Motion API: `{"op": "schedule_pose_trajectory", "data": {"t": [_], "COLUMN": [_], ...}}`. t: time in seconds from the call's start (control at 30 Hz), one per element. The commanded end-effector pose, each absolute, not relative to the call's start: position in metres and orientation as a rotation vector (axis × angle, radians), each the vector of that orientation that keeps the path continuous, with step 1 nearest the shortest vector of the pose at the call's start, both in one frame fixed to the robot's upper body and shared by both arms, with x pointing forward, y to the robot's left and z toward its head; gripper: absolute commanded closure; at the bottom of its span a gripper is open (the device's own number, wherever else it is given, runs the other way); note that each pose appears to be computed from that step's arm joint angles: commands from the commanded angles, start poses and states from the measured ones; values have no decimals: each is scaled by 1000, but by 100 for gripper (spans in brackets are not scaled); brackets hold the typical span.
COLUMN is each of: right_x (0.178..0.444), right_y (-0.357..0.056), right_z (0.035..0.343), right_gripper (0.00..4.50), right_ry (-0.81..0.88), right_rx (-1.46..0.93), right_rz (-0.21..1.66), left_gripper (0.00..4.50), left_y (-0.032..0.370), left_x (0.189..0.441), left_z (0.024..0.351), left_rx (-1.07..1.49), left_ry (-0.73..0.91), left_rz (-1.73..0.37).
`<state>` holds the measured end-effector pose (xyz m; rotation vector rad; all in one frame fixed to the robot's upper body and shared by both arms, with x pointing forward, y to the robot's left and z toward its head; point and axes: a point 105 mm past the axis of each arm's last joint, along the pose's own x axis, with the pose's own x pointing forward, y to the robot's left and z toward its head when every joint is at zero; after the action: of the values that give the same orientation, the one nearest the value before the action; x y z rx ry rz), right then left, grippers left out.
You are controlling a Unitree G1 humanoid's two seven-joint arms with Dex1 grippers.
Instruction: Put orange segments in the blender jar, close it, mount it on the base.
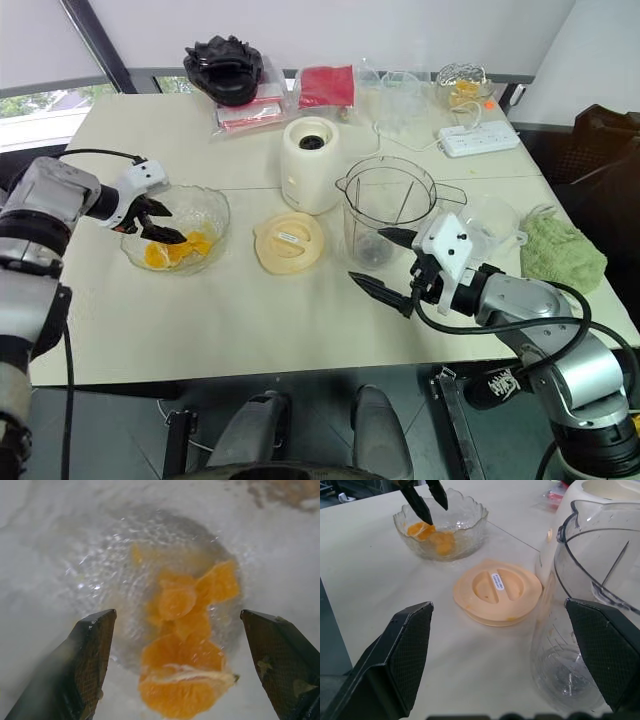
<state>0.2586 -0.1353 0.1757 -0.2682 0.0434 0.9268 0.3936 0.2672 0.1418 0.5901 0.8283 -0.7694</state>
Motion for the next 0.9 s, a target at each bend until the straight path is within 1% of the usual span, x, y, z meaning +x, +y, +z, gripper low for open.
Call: {"op": "schedule_pose_trajectory", "data": {"t": [0.03,0.27,0.53,0.9], "right_x": [259,261,259,258], "right_y": [-131,-131,-131,-130], "right_z": [185,187,186,184], "right_gripper": [10,10,10,10], "right_ry": [-6,-10,-7,-9], "right_rx": [-284,-296,-300,-297], "right_rz": [941,949,943,926], "left_gripper": [35,35,35,35], "left_y": [268,261,254,260], "left_x": [395,392,395,397], "left_z": [146,133,121,112], "left_rx": [652,708,711,766], "left_ry": [853,910,924,940], "left_rz": [-775,-835,-820,-769]}}
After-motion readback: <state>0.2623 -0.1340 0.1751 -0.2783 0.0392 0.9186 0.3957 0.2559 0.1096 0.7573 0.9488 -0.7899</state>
